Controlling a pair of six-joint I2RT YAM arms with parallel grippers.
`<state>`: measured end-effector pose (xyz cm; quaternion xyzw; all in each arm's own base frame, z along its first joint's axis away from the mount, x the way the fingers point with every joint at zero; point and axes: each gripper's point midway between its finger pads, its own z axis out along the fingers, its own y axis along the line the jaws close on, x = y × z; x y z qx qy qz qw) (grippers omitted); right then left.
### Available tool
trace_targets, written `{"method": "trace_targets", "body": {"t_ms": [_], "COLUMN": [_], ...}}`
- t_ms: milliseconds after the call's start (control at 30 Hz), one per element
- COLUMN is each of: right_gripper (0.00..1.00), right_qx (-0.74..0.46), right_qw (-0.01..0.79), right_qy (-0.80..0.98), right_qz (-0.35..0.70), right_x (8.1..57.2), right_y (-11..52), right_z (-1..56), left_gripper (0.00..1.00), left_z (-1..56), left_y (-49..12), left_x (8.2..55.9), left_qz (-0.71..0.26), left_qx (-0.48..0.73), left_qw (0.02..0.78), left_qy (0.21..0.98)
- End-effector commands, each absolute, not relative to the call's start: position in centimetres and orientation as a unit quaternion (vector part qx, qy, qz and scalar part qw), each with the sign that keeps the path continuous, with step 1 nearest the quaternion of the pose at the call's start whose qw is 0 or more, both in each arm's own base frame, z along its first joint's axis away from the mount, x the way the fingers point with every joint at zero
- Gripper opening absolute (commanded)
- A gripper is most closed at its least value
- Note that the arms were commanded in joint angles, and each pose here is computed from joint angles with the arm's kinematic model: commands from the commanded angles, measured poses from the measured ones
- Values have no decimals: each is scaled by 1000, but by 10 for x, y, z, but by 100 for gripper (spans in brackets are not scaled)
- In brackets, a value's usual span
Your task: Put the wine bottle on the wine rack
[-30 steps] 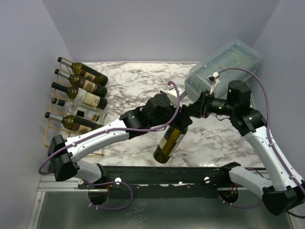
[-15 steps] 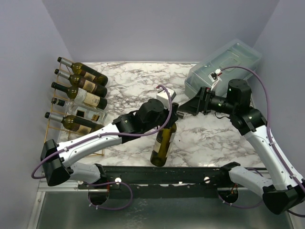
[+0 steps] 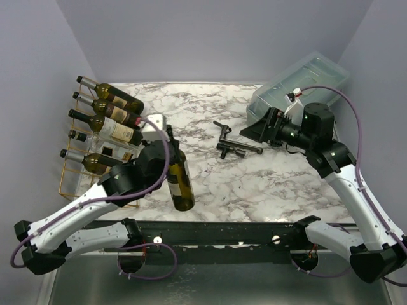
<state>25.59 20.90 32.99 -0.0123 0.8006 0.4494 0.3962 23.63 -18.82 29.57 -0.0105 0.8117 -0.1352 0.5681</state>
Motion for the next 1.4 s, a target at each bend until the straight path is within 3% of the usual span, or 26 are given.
{"method": "trace_targets", "body": {"t_ms": [0,333,700,1167,1367], "right_gripper": [92,92,92,92,92], "right_qx": [4,6,6,5,3], "right_qw": [378,365,361,351,348], "right_qy": [810,816,817,822,823], "right_qz": [449,448,450,447,449], "right_x": [259,254,247,243,243], "right_y": [211,211,209,208,209], "right_z": [311,296,298,294,293], "left_gripper": [0,0,0,0,0], "left_z": [327,353,311,313,314], "left_y": [-98,12,42,106,114], "left_x": [237,206,249,181,174], "left_qz": [-54,99,150,201,218], "left_qx": [-162,-326,-340,-445,-449], "left_qw": [641,701,642,654,668], "left_qy": [748,626,670,578,553]}}
